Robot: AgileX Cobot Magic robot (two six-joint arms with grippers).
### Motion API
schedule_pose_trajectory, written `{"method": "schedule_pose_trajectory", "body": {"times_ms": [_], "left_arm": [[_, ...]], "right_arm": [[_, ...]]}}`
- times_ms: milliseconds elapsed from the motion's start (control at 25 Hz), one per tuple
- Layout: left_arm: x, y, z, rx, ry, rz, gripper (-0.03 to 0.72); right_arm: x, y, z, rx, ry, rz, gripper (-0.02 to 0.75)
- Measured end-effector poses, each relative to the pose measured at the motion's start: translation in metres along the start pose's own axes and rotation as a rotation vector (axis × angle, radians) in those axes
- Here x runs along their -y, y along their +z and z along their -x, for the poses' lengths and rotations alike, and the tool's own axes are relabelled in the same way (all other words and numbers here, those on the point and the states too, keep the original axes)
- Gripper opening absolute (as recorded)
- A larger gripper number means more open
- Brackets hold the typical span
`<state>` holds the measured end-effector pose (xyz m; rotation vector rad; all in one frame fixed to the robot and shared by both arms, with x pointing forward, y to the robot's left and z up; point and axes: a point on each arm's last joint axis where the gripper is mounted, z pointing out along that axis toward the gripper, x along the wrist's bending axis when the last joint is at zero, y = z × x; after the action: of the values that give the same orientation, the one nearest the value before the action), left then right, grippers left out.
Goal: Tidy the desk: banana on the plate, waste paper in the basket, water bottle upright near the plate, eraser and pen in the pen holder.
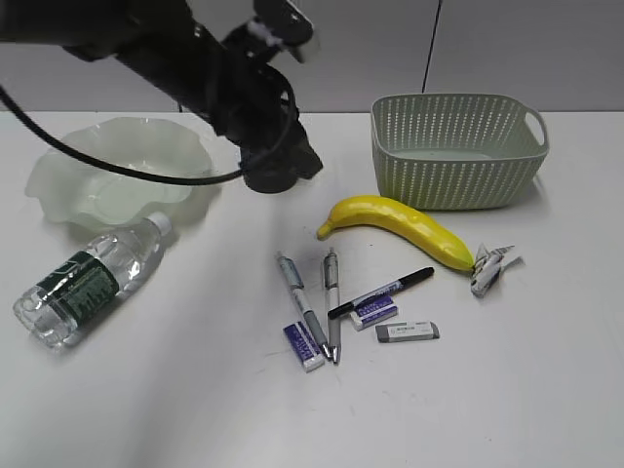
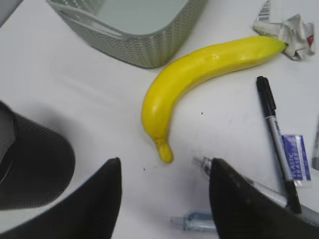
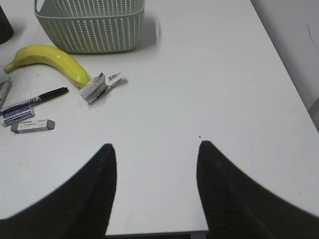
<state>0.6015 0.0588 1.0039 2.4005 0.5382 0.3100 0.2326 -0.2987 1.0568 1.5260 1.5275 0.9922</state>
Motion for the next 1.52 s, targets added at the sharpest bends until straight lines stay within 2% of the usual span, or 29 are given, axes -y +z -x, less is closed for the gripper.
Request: {"method": "schedule_pose_trajectory", "body": {"times_ms": [120,240,520,1000,1160,1280,1520], "left_arm": [[-0.003,0.030,-0.001,0.011,0.022,-0.016,0.495],[-0.001,0.058,-0.003,0.008,0.031,-0.027,0.521],[0.003,0.107,-0.007,0.008,0.043,-0.035,0.525],[0.008,0.147,-0.010,0.015,0.066,-0.049,0.524],[0.012,0.154,-0.011,0.013,0.065,-0.053,0.467],[0.013,0.157,-0.011,0.018,0.061,-0.055,0.321],[0.009,0.149,-0.009,0.042,0.073,-0.069,0.307]], "right_arm": [[0.000,0.000,0.000,0.000,0.000,0.000,0.419],[0.000,0.000,0.000,0.000,0.000,0.000,0.419],[0.000,0.000,0.000,0.000,0.000,0.000,0.419],[0.000,0.000,0.000,0.000,0.000,0.000,0.419],[0.000,0.000,0.000,0.000,0.000,0.000,0.419],[0.000,0.000,0.000,0.000,-0.001,0.000,0.419],[0.000,0.000,0.000,0.000,-0.001,0.000,0.419]]}}
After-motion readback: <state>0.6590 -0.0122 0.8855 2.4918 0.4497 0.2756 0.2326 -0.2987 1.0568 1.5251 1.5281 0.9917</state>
